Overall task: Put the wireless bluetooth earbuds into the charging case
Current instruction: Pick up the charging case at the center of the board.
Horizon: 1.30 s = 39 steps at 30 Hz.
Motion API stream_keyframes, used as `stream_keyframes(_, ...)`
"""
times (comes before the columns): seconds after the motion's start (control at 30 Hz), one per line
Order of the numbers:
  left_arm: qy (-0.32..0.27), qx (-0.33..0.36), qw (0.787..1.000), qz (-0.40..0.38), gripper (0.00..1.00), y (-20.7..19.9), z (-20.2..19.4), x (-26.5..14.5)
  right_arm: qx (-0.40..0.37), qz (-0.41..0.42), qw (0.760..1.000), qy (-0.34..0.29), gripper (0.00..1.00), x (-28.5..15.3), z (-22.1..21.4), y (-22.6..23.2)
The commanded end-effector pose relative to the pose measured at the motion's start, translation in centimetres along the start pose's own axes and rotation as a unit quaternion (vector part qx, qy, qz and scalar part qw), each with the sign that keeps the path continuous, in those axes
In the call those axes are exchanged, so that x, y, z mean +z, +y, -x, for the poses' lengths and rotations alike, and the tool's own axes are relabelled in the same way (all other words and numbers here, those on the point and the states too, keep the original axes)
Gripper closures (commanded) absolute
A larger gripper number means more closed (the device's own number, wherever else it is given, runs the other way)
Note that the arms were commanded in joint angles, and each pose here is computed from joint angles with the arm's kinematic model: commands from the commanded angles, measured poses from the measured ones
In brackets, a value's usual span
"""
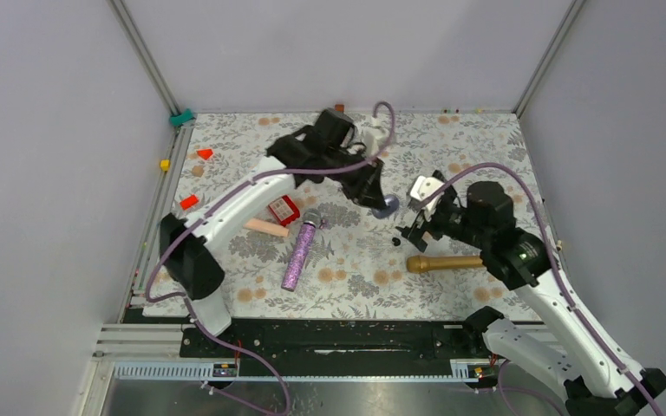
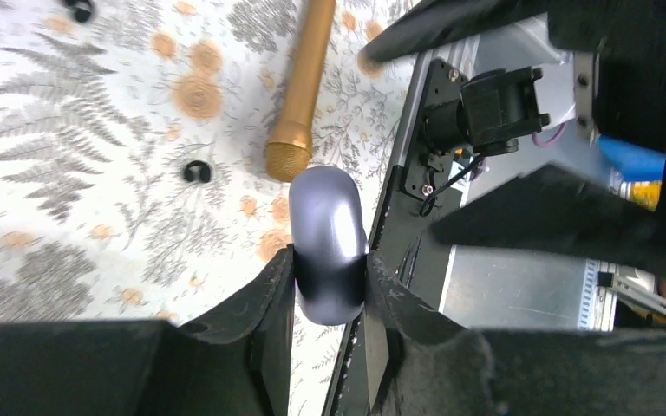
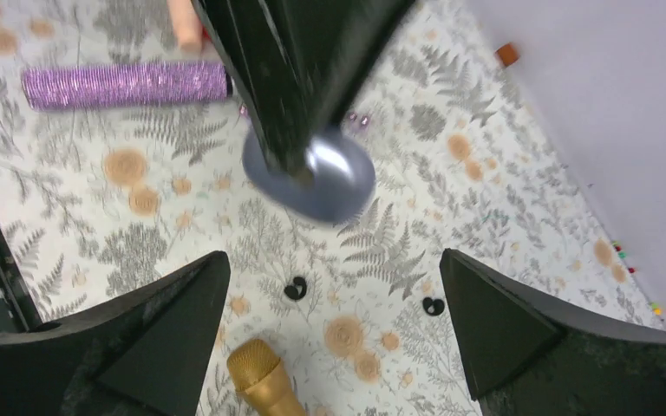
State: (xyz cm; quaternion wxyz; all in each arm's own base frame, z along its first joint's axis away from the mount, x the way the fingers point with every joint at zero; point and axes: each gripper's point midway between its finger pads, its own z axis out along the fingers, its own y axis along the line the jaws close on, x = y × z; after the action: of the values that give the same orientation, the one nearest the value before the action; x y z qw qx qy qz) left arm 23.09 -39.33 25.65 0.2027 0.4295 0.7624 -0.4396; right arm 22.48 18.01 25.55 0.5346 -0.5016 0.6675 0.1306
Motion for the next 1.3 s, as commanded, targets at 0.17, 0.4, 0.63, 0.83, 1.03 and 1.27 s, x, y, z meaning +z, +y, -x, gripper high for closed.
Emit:
stream_keyframes(0.17,-0.204,0.112,0.972,-0.045,0.97,-4.3,4.1,-12.5,0.134,0.096,0.977,-0.137,0.01,-4.4,10.4,1.0)
stream_keyframes(0.4,-0.269,0.072,0.955,-0.101,1.00,-5.4,2.7,-12.0,0.246,0.234,0.920,-0.194,0.01,-3.4,14.0,2.7)
stream_keyframes(0.63,-0.320,0.029,0.938,-0.130,1.00,-4.7,2.6,-11.6,0.298,0.277,0.875,-0.264,0.05,-2.2,14.2,2.5)
stream_keyframes(0.83,-0.359,0.021,0.917,-0.170,1.00,-5.3,2.3,-12.4,0.315,0.224,0.885,-0.258,0.08,-0.3,11.3,1.5)
stream_keyframes(1.03,-0.369,-0.001,0.913,-0.175,1.00,-4.9,1.8,-12.0,0.333,0.188,0.886,-0.261,0.10,0.8,10.1,0.4)
stream_keyframes(1.27,-0.394,-0.009,0.901,-0.181,1.00,-4.6,1.5,-12.1,0.354,0.209,0.865,-0.289,0.17,0.5,10.6,0.7)
